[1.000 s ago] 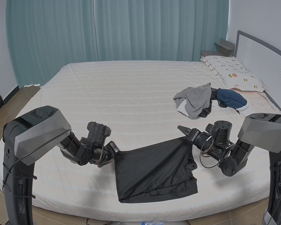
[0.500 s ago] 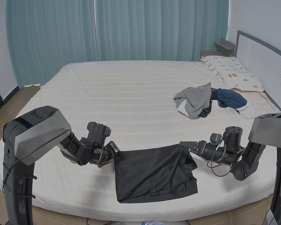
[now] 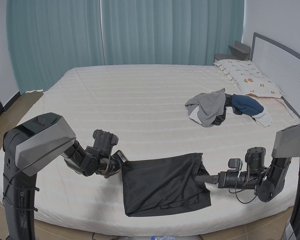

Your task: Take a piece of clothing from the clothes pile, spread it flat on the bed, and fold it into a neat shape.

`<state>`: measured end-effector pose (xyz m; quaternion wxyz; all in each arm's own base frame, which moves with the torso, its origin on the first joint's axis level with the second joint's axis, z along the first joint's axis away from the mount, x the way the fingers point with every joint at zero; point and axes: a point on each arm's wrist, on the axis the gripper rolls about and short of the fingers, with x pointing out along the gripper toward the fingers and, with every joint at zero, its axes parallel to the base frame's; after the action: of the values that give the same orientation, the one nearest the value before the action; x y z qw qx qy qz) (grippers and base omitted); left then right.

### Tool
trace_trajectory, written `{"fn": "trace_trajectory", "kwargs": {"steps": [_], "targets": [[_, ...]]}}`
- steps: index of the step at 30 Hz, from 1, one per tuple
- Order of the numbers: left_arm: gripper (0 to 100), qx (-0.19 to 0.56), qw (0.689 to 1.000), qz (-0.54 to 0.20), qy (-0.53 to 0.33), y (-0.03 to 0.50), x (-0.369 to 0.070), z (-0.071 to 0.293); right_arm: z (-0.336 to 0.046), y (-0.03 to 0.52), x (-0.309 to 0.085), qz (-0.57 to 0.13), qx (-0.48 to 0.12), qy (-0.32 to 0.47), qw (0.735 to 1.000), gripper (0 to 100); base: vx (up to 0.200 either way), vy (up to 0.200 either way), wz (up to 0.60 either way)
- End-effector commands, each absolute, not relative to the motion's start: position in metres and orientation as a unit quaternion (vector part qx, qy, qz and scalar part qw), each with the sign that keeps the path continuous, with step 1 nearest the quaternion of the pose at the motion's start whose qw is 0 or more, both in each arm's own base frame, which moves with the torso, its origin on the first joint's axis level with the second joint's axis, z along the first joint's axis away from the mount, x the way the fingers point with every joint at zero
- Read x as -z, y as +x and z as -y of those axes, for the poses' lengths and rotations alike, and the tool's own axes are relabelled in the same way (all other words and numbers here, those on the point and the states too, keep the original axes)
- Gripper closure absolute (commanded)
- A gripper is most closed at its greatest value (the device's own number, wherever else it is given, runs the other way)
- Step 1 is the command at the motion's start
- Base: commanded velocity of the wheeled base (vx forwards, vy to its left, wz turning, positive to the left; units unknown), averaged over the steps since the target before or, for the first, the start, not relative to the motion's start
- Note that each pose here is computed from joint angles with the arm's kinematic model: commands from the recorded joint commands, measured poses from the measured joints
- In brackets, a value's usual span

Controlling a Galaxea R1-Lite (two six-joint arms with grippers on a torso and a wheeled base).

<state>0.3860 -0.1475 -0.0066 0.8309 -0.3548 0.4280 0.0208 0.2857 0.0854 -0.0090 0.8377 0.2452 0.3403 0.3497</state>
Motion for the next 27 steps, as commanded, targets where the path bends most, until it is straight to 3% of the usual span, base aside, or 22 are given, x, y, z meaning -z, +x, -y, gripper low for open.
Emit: {"fn": "trace_trajectory", "kwargs": {"steps": [1,27], "targets": [[100,-0.021,0.831,-0.429,-0.354,0.386,0.007,0.148,-0.089,0.284,0.025,-0.361,-0.349,0.239,0.831,0,0.000,0.000,0.00],[100,-0.019,0.831,-0.429,-0.354,0.386,0.007,0.149,-0.092,0.300,0.036,-0.344,-0.346,0.241,0.839,0,0.000,0.000,0.00]]}}
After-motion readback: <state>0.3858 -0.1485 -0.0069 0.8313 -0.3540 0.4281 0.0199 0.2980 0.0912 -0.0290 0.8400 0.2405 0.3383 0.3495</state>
